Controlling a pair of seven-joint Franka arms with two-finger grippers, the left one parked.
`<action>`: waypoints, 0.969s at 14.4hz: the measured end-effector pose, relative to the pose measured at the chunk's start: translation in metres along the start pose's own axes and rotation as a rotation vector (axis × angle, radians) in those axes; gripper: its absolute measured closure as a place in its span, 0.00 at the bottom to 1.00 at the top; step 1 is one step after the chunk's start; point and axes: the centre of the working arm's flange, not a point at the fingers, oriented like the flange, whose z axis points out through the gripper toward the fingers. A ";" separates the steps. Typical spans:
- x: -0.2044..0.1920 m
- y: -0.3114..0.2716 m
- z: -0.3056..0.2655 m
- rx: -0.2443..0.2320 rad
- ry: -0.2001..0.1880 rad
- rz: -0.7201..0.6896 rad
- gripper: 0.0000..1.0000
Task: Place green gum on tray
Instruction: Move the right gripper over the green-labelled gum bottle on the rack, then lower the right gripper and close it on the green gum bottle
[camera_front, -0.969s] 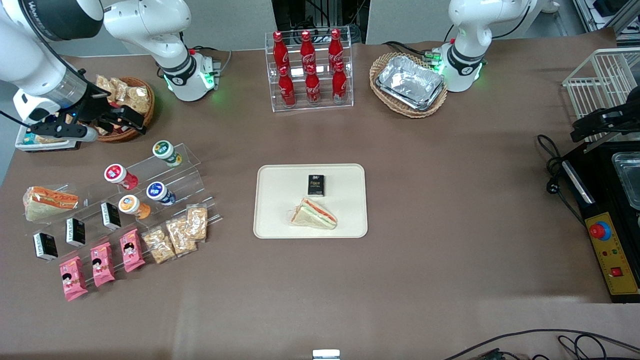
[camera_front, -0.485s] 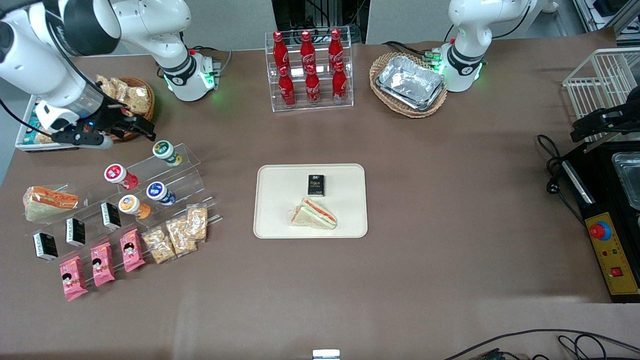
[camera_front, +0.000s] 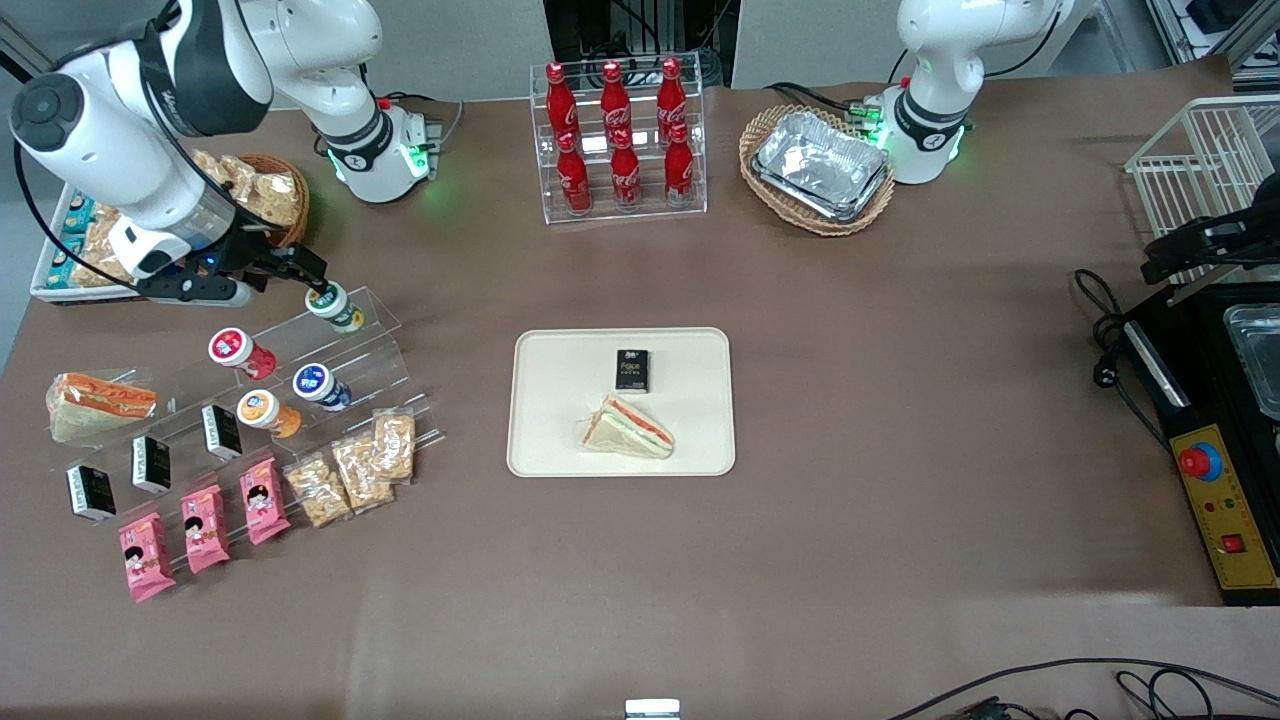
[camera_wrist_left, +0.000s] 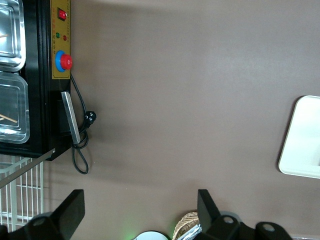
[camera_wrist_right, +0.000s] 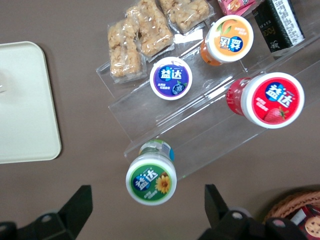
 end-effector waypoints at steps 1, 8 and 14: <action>-0.001 0.001 0.008 0.001 0.007 -0.002 0.00; -0.012 0.005 0.047 -0.003 0.007 -0.036 0.00; -0.013 -0.003 0.061 -0.011 -0.021 -0.063 0.00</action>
